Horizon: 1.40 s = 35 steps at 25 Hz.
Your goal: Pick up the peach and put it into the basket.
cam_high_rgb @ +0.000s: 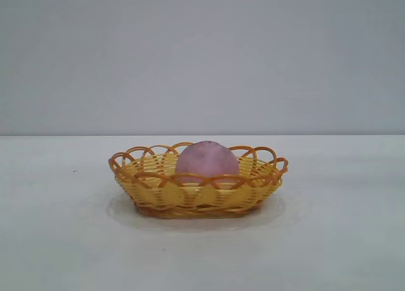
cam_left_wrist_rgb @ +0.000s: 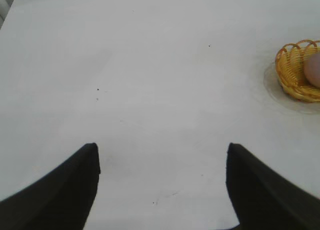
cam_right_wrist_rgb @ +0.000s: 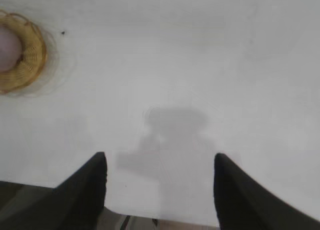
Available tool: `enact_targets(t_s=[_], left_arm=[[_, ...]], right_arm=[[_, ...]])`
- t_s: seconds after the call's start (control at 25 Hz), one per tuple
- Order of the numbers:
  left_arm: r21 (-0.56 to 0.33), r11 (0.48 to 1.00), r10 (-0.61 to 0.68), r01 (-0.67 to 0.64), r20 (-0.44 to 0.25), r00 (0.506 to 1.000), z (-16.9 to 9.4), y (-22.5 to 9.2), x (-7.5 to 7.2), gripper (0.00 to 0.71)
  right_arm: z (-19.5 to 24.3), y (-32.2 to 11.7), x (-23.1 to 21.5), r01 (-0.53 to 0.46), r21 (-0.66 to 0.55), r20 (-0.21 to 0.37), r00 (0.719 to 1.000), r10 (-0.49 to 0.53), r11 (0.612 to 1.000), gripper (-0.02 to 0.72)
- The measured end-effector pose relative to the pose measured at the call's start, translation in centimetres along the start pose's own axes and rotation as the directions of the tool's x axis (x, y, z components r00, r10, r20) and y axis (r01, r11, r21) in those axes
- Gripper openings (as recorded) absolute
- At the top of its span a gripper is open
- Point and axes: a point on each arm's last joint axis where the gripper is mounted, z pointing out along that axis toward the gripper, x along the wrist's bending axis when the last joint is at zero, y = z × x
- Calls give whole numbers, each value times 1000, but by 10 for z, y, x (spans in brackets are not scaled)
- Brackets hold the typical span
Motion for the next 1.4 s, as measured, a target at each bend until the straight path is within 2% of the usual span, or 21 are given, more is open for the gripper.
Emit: enact_targets(t_s=[0.24,0.48,0.88,1.4], left_arm=[[0,1000,0,0,0,1000,0,0,0,471],[0,1000,0,0,0,1000,0,0,0,471],[0,1000,0,0,0,1000,0,0,0,471],[0,1000,0,0,0,1000,0,0,0,471]], right_arm=[[-8,-53,1,23,-147,53,998,-15,989,443],[-7,-88,2,28,-286,68,998,-8,958,443],[-3,-85,2,0,-371,59,998,23,929,443],[0,-84,2,-30,-384,48,997,52,923,443]])
